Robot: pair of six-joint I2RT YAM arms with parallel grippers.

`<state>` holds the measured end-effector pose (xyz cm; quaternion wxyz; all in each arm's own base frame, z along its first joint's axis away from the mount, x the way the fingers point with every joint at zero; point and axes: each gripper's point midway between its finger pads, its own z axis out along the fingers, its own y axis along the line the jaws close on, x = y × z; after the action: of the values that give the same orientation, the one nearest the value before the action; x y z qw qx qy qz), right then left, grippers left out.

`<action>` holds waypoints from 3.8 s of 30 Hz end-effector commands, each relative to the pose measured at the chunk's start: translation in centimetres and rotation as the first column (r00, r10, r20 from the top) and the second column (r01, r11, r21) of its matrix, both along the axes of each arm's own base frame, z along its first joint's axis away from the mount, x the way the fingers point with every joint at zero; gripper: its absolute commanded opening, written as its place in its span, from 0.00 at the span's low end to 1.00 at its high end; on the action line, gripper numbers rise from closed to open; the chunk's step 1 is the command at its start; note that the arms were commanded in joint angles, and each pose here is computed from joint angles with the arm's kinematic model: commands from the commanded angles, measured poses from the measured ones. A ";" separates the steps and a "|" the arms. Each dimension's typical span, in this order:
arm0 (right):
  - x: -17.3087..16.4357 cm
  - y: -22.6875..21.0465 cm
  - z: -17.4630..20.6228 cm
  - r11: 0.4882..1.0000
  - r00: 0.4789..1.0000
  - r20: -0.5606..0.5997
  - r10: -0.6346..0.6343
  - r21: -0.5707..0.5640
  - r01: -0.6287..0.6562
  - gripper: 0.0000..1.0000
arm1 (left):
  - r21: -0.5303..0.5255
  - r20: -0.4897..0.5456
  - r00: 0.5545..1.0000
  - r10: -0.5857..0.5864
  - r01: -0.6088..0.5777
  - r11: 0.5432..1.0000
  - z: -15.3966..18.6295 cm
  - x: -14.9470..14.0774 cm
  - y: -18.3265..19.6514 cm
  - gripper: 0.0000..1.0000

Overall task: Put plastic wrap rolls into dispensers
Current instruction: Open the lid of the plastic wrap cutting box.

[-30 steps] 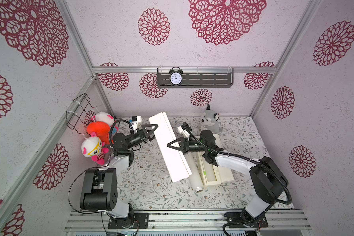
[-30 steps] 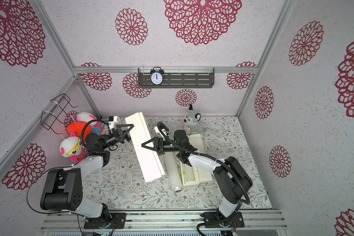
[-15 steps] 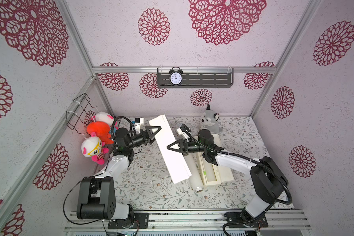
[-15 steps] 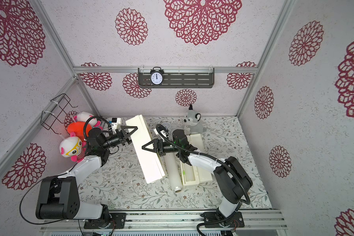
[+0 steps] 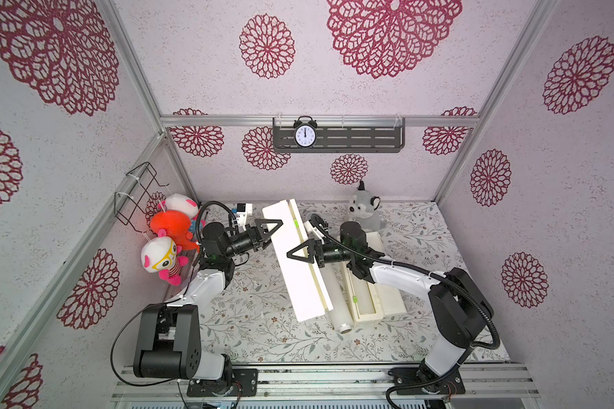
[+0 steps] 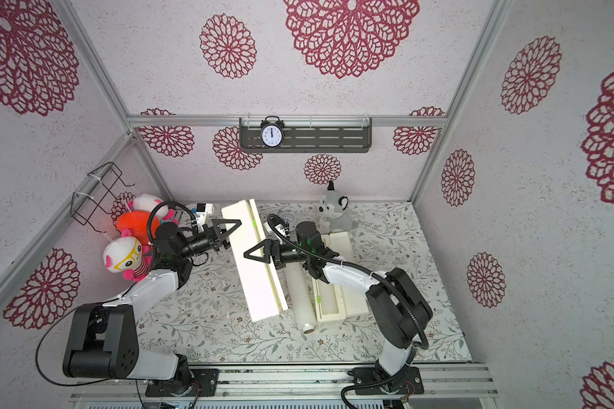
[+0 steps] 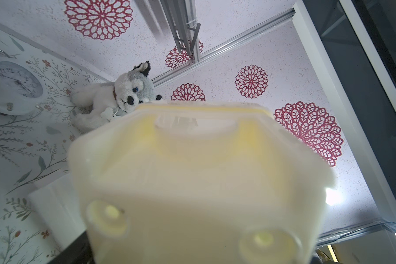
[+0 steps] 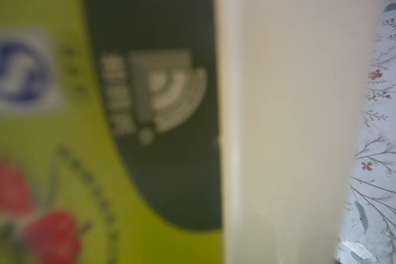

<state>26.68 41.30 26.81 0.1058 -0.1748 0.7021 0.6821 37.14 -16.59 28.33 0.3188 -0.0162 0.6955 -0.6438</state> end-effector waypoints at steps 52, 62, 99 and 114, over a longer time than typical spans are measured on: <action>1.3 -3.0 5.4 0.990 0.991 0.123 -0.056 0.139 0.039 0.65 | 0.060 0.022 0.992 -0.120 0.119 0.991 -0.6 -1.8 -2.3 0.98; 1.6 -2.5 4.4 0.997 0.986 0.150 -0.068 0.057 0.060 0.65 | 0.230 -0.088 0.993 -0.081 0.099 0.968 -4.4 -1.1 -2.2 0.98; 1.6 -3.0 2.5 0.992 0.980 0.163 -0.111 -0.042 0.120 0.99 | 0.170 -0.081 0.996 -0.022 0.036 0.985 -5.5 -0.5 -1.8 0.83; 1.1 -2.9 1.8 0.995 0.988 0.125 -0.092 -0.026 0.096 0.82 | 0.119 -0.065 0.998 0.008 0.000 0.993 -5.3 -0.2 -0.9 1.00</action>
<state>29.18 38.23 23.74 0.1456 -0.1356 0.7628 0.6153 36.21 -18.24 23.13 0.2773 -0.0060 0.7437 -0.6083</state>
